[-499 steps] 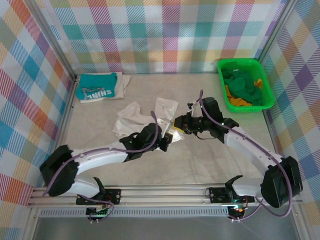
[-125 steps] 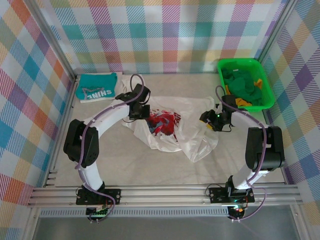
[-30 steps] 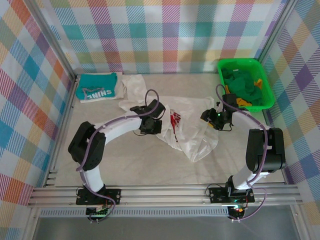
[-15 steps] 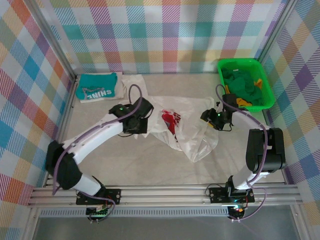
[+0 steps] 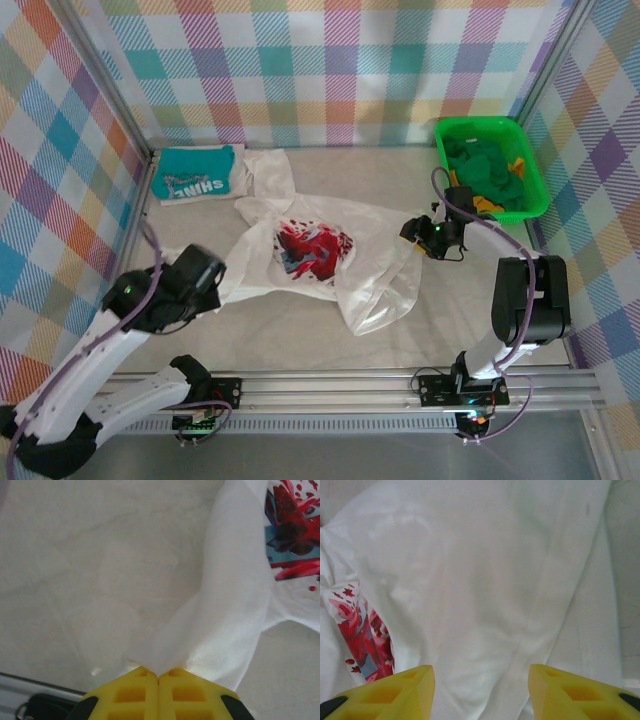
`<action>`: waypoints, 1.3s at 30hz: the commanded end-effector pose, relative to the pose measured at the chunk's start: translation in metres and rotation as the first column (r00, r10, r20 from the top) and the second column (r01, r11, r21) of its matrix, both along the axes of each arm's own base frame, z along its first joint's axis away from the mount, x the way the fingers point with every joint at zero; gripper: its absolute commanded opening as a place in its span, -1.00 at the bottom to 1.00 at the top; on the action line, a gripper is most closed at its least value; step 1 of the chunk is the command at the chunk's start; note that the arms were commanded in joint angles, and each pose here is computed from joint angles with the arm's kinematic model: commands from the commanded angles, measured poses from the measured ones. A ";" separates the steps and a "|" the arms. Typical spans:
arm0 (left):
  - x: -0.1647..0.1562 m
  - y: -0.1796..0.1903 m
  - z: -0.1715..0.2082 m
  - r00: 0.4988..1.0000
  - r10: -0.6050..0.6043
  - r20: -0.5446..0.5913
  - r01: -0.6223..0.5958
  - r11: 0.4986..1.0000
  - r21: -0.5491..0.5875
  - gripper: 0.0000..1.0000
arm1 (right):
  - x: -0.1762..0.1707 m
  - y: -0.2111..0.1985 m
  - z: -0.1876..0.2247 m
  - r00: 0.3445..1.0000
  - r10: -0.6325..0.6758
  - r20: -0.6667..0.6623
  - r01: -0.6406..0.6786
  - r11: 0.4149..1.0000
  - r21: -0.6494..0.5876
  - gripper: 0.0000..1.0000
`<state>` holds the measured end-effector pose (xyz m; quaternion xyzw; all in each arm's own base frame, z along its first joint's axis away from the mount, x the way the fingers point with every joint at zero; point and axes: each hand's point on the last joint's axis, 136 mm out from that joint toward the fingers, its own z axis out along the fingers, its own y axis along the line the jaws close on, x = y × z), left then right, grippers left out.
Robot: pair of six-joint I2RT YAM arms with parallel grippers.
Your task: Fold and stack the t-shirts
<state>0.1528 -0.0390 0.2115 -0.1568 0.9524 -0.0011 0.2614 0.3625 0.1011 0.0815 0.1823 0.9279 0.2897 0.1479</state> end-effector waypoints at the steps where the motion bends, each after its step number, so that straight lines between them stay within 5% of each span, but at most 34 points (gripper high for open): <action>1: -0.025 -0.002 -0.033 0.987 0.139 -0.080 -0.150 0.976 -0.154 -1.00 | 0.002 0.008 0.010 0.999 0.030 0.027 -0.031 0.999 0.032 0.07; 7: -0.047 -0.003 -0.065 0.970 0.224 -0.093 -0.242 0.909 -0.339 -0.95 | -0.009 0.011 0.005 1.000 0.021 0.003 -0.021 0.998 0.061 0.07; 9: -0.044 0.002 -0.053 0.974 0.224 -0.044 -0.225 0.913 -0.339 -0.44 | -0.012 0.013 0.004 1.000 0.027 -0.002 -0.027 0.998 0.065 0.07; 11: -0.040 0.011 -0.033 0.975 0.222 -0.001 -0.214 0.935 -0.283 -0.13 | -0.014 0.014 0.005 1.000 0.030 -0.003 -0.030 0.997 0.068 0.07; 15: -0.020 0.019 0.006 0.970 0.224 0.099 -0.200 0.958 -0.207 -0.15 | -0.015 0.015 0.012 0.999 0.029 0.014 -0.030 0.998 0.059 0.07; 18: 0.007 0.004 0.018 0.960 0.194 0.200 -0.144 0.960 -0.242 -0.11 | -0.015 0.015 0.015 0.999 0.025 0.021 -0.026 0.998 0.054 0.08; 20: 0.032 -0.019 0.020 0.960 0.113 0.258 -0.052 0.972 -0.231 0.11 | -0.015 0.017 0.014 0.999 0.029 0.016 -0.030 0.998 0.052 0.08; 26: 0.124 -0.075 -0.003 0.977 -0.093 0.194 0.100 0.995 -0.028 0.20 | -0.017 0.031 0.008 0.997 0.071 -0.028 -0.071 0.997 0.035 0.08; 32: 0.203 -0.035 -0.040 0.985 0.040 0.170 -0.016 0.990 -0.138 0.27 | -0.028 0.019 -0.004 0.997 0.014 -0.077 -0.018 0.999 -0.049 0.10; 39: 0.244 0.001 -0.097 0.997 0.072 0.039 -0.065 0.985 -0.162 0.36 | -0.040 0.034 -0.023 0.986 0.056 -0.159 -0.057 0.998 -0.004 0.09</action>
